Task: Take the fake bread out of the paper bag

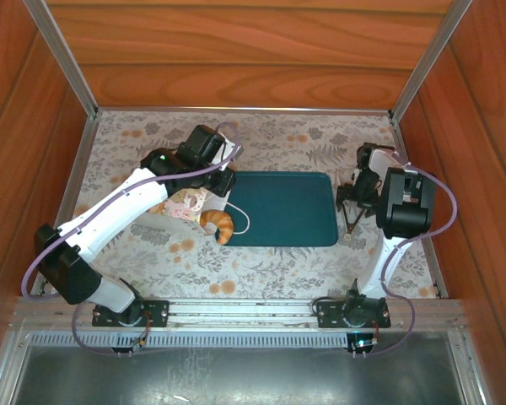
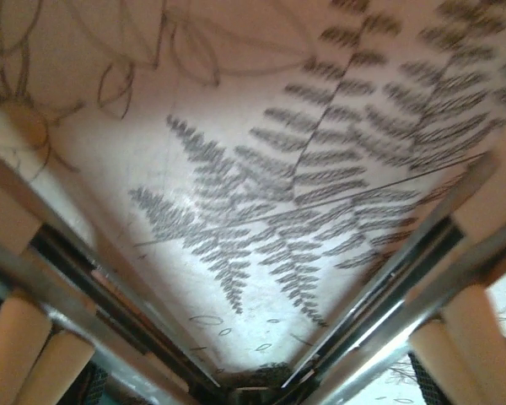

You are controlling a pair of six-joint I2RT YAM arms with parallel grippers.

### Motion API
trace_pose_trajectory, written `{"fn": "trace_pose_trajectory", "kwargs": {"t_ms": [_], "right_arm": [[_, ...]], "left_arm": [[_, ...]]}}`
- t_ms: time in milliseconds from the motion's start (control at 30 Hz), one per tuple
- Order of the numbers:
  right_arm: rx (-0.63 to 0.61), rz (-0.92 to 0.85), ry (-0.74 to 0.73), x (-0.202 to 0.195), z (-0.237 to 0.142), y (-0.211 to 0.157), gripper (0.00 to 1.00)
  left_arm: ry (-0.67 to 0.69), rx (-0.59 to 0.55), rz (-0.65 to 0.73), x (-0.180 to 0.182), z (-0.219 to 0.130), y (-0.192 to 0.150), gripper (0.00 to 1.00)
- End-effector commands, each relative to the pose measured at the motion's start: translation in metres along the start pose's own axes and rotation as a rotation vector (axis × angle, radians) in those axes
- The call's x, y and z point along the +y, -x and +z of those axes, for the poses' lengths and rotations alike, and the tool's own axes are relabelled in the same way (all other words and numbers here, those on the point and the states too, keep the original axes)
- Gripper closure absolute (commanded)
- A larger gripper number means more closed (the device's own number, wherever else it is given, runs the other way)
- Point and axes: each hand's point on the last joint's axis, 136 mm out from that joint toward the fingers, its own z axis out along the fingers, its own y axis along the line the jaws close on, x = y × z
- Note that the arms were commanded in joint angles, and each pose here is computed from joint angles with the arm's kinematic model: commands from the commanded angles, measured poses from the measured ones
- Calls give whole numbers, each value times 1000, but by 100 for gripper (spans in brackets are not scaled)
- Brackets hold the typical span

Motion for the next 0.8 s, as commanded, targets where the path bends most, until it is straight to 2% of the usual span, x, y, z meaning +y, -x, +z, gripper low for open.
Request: {"fn": "trace_pose_trajectory", "kwargs": {"t_ms": [0, 100, 300, 400, 500, 600, 767], "right_arm": [[12, 2, -49, -13, -4, 1, 7], [1, 54, 41, 2, -6, -8, 3], [68, 107, 74, 9, 15, -31, 2], [62, 110, 80, 11, 15, -36, 0], [31, 98, 60, 7, 17, -29, 0], [67, 83, 42, 4, 21, -23, 3], [42, 42, 47, 6, 24, -6, 8]], "left_arm": [[10, 3, 11, -1, -5, 2, 84], [12, 3, 8, -1, -5, 2, 86], [10, 1, 10, -1, -5, 3, 90], [13, -4, 11, -1, -7, 4, 90], [10, -14, 12, -2, -10, 6, 90], [10, -18, 12, -2, -11, 8, 90], [12, -26, 0, -2, -14, 8, 90]]}}
